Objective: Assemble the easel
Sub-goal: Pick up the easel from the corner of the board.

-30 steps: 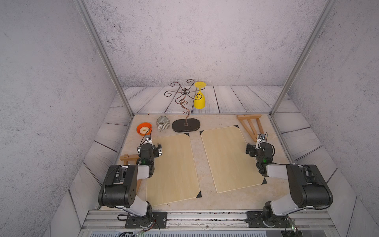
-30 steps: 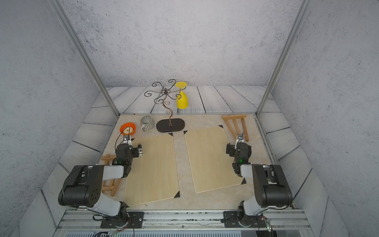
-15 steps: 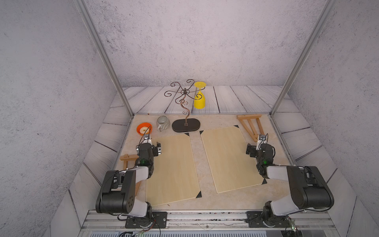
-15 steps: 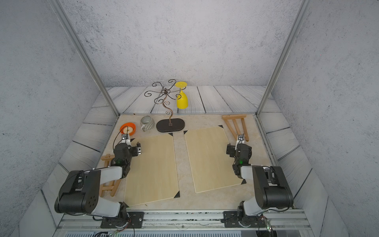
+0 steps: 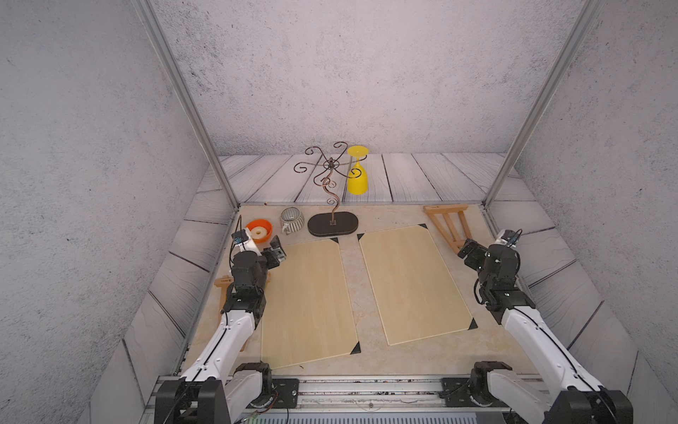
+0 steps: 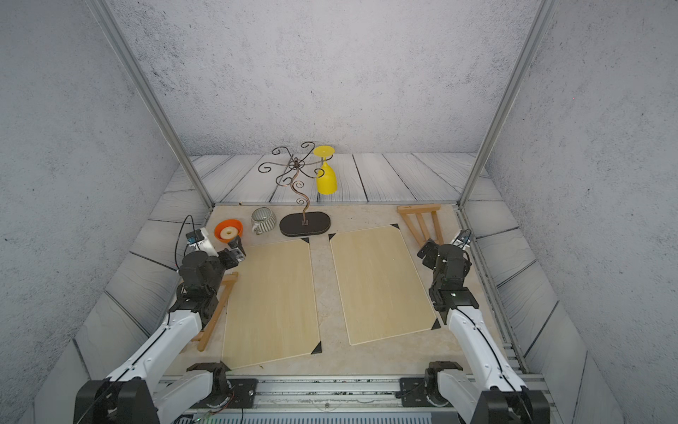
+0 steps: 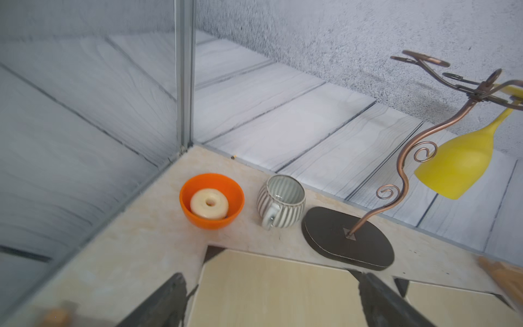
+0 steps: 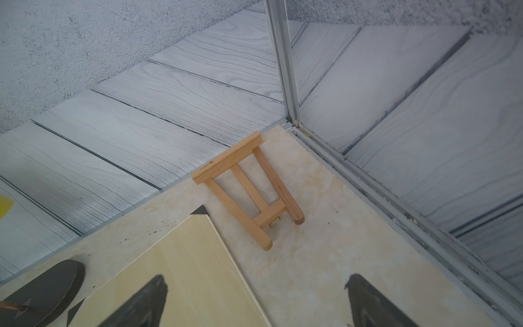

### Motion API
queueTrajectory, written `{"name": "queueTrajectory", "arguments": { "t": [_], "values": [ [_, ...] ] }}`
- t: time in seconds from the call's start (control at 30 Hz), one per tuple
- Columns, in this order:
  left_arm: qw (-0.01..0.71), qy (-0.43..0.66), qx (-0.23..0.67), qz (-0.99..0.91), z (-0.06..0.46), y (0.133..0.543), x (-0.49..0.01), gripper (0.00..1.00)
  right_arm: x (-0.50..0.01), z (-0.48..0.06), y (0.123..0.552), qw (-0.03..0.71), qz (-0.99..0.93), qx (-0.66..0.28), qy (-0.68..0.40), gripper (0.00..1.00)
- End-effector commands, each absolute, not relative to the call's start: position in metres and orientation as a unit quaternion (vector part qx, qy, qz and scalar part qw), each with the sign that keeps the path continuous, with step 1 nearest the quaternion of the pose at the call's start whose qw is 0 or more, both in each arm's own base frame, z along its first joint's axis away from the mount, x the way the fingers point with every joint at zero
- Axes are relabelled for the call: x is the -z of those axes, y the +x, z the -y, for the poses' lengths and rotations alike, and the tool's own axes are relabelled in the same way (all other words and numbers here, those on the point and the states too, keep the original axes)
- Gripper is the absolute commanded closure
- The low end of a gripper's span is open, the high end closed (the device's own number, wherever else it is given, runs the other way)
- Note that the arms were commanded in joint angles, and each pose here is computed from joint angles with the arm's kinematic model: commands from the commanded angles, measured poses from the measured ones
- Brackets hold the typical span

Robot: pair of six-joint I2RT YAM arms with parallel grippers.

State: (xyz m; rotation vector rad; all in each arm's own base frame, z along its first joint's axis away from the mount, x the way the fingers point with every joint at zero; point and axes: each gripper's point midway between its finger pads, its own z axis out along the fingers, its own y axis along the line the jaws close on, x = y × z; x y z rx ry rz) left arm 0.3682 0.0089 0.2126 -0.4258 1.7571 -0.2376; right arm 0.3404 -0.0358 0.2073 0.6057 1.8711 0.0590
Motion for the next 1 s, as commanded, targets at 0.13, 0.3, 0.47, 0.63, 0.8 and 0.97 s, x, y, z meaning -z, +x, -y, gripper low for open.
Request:
{"name": "queueTrajectory", "arguments": {
  "t": [0.13,0.3,0.47,0.63,0.8,0.97],
  "values": [
    [0.485,-0.216,0.252,-0.809,0.046,0.362,-0.183,0.03,-0.161,0.006,0.305,0.404,-0.872,-0.080,0.266,0.01],
    [0.433,-0.163,0.247,-0.851,0.106,0.349,-0.179,0.03,-0.146,-0.007,0.295,0.335,-0.903,-0.087,0.253,0.01],
    [0.399,-0.102,0.295,-0.862,0.178,0.342,-0.171,0.03,-0.131,-0.008,0.297,0.292,-0.919,-0.072,0.254,0.01],
    [0.365,-0.055,0.305,-0.878,0.233,0.347,-0.155,0.05,-0.129,0.011,0.318,0.296,-0.903,-0.032,0.311,0.01],
    [0.347,-0.020,0.302,-0.888,0.272,0.349,-0.134,0.06,-0.135,0.021,0.359,0.303,-0.901,-0.001,0.309,0.01],
    [0.328,-0.007,0.307,-0.893,0.296,0.354,-0.113,0.08,-0.134,0.017,0.417,0.319,-0.919,0.003,0.233,0.01]
  ]
}}
